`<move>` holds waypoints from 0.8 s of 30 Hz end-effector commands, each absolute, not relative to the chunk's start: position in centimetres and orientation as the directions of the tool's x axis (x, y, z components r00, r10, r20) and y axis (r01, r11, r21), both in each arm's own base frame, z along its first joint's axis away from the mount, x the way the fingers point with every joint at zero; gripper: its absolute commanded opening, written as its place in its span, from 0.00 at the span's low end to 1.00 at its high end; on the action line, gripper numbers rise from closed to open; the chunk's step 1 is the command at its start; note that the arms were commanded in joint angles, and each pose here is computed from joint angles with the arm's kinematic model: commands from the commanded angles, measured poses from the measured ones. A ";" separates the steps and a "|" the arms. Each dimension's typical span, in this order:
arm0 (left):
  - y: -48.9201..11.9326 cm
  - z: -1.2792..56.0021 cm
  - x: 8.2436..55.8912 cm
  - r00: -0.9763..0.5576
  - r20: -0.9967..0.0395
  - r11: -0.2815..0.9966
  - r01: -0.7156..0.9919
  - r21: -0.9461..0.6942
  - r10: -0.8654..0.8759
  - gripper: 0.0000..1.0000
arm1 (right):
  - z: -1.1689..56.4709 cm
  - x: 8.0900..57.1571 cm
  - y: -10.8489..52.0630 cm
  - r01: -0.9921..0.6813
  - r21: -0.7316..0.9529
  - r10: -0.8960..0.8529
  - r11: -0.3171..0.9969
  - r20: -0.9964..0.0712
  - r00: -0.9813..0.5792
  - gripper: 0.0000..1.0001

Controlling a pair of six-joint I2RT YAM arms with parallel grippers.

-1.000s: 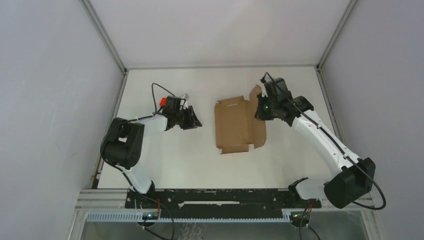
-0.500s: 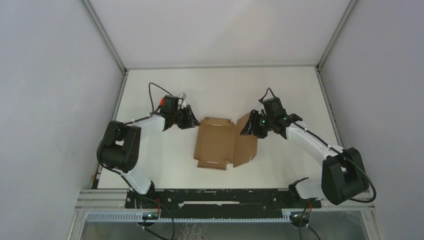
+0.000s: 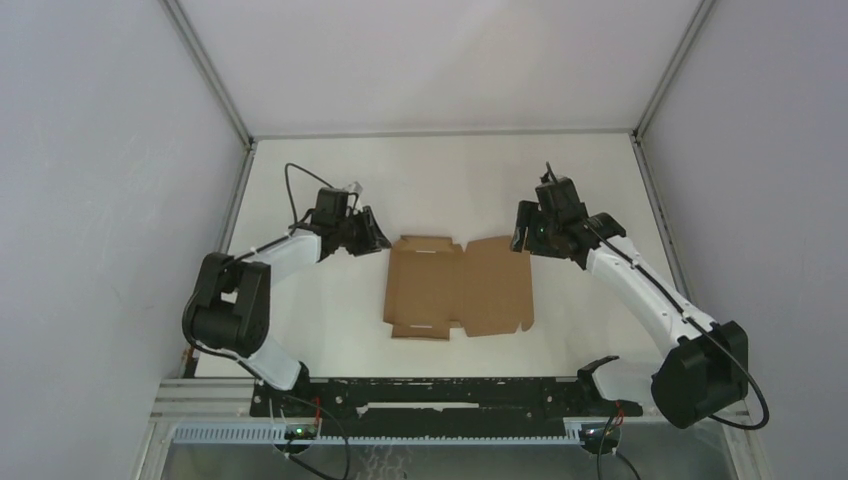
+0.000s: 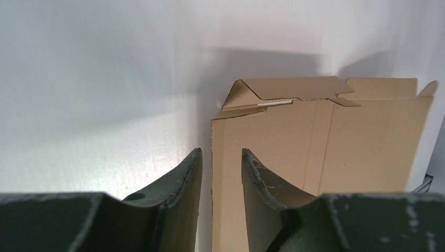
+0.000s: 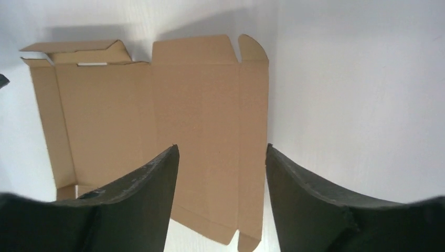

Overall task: Fold the paper box
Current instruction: Fold the paper box at the center of the board.

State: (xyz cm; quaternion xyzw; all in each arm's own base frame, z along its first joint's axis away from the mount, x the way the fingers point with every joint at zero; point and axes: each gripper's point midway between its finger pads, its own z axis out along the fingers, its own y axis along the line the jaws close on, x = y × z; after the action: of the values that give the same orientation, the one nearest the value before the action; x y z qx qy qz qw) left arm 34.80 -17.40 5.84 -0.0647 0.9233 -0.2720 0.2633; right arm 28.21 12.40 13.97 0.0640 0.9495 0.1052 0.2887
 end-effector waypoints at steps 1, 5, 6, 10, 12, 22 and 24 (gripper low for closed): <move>-16.2 8.2 35.1 -0.807 -0.519 0.849 0.042 -0.526 -0.282 0.38 | 17.3 28.4 12.5 -0.009 0.196 0.116 0.981 -0.617 -0.778 0.60; -15.3 8.7 34.7 -0.793 -0.532 0.859 0.020 -0.512 -0.298 0.38 | 17.4 26.9 19.0 -0.202 0.358 0.042 0.912 -0.569 -0.821 0.38; -14.9 8.5 34.6 -0.792 -0.530 0.862 0.009 -0.507 -0.303 0.38 | 16.7 26.2 20.4 -0.230 0.401 0.019 0.887 -0.527 -0.850 0.29; -14.2 8.0 34.0 -0.788 -0.524 0.871 -0.032 -0.491 -0.324 0.35 | 13.0 24.8 23.2 -0.255 0.441 -0.043 0.861 -0.435 -0.899 0.17; -13.8 7.5 33.7 -0.791 -0.515 0.875 -0.053 -0.482 -0.331 0.29 | 10.9 24.3 23.8 -0.235 0.471 -0.042 0.850 -0.384 -0.922 0.13; -13.6 4.7 32.1 -0.821 -0.451 0.883 -0.127 -0.451 -0.349 0.09 | 4.0 22.6 22.2 -0.094 0.539 0.066 0.837 -0.270 -0.961 0.07; -14.1 4.7 32.4 -0.826 -0.448 0.884 -0.121 -0.451 -0.342 0.09 | 2.8 22.5 22.1 -0.063 0.566 0.094 0.822 -0.245 -0.965 0.06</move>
State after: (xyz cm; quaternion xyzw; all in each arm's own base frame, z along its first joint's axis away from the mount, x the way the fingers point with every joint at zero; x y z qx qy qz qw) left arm 32.00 -13.48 4.72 -0.1224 0.9340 -0.2064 0.2647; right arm 20.80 20.88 3.19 -0.0197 0.9628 0.2455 0.1109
